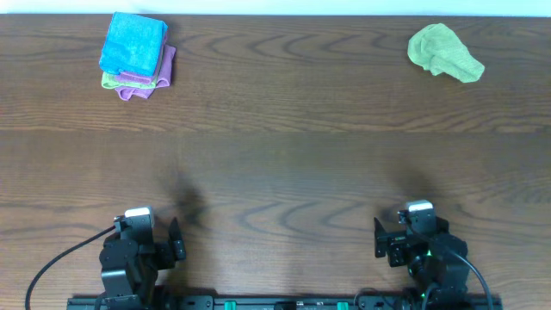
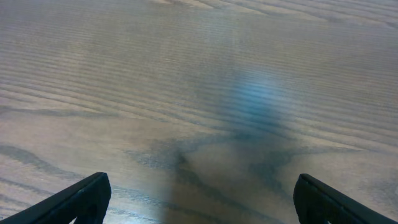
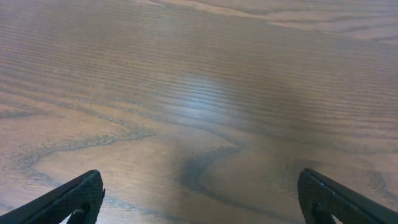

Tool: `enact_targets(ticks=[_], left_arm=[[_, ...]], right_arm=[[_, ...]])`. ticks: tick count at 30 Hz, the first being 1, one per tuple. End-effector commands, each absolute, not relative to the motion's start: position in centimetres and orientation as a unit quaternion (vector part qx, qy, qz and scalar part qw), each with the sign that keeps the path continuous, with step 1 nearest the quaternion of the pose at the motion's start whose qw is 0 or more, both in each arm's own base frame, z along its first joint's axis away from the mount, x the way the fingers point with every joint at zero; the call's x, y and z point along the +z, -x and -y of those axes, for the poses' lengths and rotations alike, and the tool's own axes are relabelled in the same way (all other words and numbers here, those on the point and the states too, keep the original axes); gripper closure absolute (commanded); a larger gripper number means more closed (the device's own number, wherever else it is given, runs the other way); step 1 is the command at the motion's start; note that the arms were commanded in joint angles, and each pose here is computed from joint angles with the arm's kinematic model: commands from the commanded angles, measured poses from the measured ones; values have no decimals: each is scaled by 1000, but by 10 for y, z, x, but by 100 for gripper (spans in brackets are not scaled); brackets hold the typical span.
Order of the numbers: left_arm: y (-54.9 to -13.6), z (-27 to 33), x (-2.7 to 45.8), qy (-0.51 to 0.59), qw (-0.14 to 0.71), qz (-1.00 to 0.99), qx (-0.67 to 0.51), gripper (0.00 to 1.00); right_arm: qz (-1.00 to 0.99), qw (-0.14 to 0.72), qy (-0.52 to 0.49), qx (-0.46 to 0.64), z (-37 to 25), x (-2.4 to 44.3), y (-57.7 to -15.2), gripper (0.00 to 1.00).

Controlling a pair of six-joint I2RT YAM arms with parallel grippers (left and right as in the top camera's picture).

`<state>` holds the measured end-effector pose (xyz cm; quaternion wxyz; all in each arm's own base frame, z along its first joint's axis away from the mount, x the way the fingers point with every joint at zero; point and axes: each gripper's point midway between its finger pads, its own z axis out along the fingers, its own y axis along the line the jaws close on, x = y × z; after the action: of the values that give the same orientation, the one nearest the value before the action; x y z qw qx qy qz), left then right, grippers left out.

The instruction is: Fold the cloth

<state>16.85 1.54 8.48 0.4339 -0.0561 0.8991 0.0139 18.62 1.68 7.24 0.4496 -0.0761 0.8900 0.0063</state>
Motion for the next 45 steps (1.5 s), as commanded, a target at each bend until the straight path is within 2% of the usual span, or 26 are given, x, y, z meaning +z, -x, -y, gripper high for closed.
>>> enact_targets(ticks=[1,16,21,25,28,34,39,45], left_arm=[[-165,-18,72,52,418,-907,24,5],[-165,-18,72,52,418,-907,24,5],[-165,-18,72,52,418,-907,24,5],[-165,-18,72,52,418,-907,24,5],[-165,-18,72,52,418,-907,24,5],[-165,-18,72,52,418,-907,24,5],[-165,-18,72,52,418,-907,24,5],[-165,-18,72,52,418,-907,24,5]], right_arm=[[-889,450,80,-2,-15,70,-186,1],[-885,461,69,9,-17,75,-190,1],[-878,478,6,32,-13,96,-200,1],[-887,460,-25,37,-8,117,-204,1],[-899,435,-36,30,-3,152,-212,1],[-921,385,-58,33,-2,208,-240,1],[-935,348,-64,20,3,234,-270,1],[-942,324,-89,-16,18,250,-333,1]])
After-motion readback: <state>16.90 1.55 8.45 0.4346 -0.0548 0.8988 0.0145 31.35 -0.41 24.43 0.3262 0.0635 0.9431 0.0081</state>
